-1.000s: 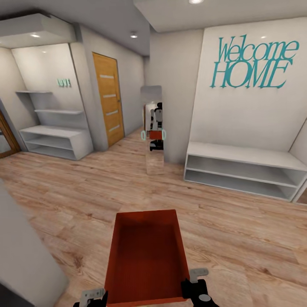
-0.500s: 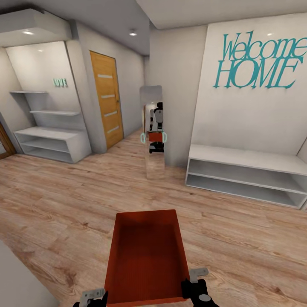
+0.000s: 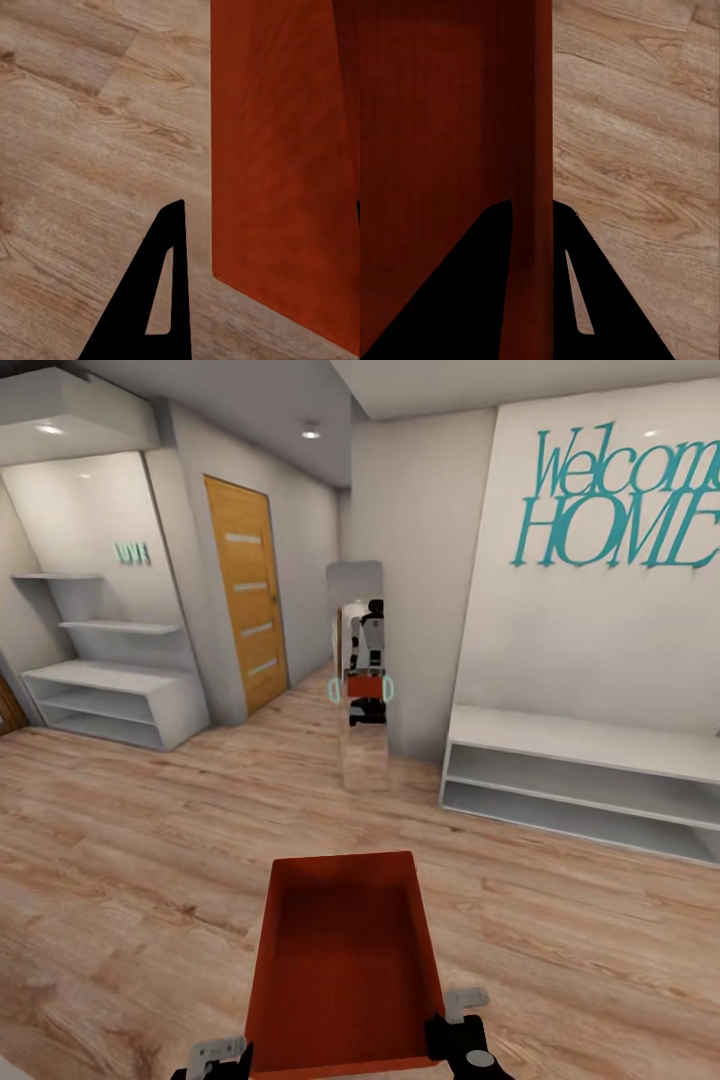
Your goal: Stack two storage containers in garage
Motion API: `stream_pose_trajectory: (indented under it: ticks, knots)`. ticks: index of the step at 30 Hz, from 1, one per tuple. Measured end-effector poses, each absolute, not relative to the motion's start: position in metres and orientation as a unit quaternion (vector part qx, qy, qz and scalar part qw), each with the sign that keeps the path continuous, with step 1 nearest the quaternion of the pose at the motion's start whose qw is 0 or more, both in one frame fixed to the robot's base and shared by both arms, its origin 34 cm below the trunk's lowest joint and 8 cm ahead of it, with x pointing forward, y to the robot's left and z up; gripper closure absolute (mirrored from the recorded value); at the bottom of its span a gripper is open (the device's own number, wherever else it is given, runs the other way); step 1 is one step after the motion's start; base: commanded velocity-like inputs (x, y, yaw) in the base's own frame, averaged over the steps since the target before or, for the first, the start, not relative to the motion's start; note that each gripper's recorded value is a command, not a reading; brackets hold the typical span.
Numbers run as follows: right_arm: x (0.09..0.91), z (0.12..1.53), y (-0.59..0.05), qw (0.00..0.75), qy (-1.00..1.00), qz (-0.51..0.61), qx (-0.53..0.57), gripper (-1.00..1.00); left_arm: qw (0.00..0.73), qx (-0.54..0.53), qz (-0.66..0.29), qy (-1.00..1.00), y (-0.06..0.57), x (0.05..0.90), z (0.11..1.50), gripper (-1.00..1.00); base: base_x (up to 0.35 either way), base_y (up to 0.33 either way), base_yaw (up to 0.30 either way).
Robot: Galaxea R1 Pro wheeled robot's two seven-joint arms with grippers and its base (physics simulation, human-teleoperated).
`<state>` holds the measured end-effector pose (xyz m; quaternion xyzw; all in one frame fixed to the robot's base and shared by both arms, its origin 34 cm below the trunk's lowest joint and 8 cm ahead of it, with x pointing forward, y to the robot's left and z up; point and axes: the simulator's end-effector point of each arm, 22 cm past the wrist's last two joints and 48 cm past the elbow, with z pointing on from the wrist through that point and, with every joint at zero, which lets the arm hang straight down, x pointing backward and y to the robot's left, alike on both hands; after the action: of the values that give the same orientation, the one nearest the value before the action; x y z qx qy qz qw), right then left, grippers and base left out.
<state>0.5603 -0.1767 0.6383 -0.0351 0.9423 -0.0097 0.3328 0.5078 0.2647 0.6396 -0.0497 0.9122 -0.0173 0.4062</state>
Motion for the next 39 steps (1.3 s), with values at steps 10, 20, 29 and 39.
stream_pose_trajectory:
  ticks: [10, 20, 29, 39]
  knots:
    - [0.5604, 0.6384, -0.1767, 0.333, 0.942, -0.01, -0.035, 1.0, 0.406, -0.05, -0.017, 0.912, 0.2648, 0.5078, 0.6396, 1.0, 0.345, 0.0, 0.111]
    - [0.5597, 0.6374, -0.1766, 0.332, 0.943, -0.01, -0.035, 1.0, 0.405, -0.05, -0.017, 0.913, 0.2649, 0.5071, 0.6388, 1.0, 0.344, 0.0, 0.17]
    - [0.5588, 0.636, -0.1765, 0.33, 0.943, -0.01, -0.035, 1.0, 0.403, -0.05, -0.017, 0.914, 0.2649, 0.5061, 0.6375, 1.0, 0.344, 0.0, 0.202]
    - [0.5586, 0.6357, -0.1767, 0.33, 0.943, -0.01, -0.035, 1.0, 0.403, -0.05, -0.017, 0.914, 0.2647, 0.5061, 0.6373, 1.0, 0.345, 0.0, 0.029]
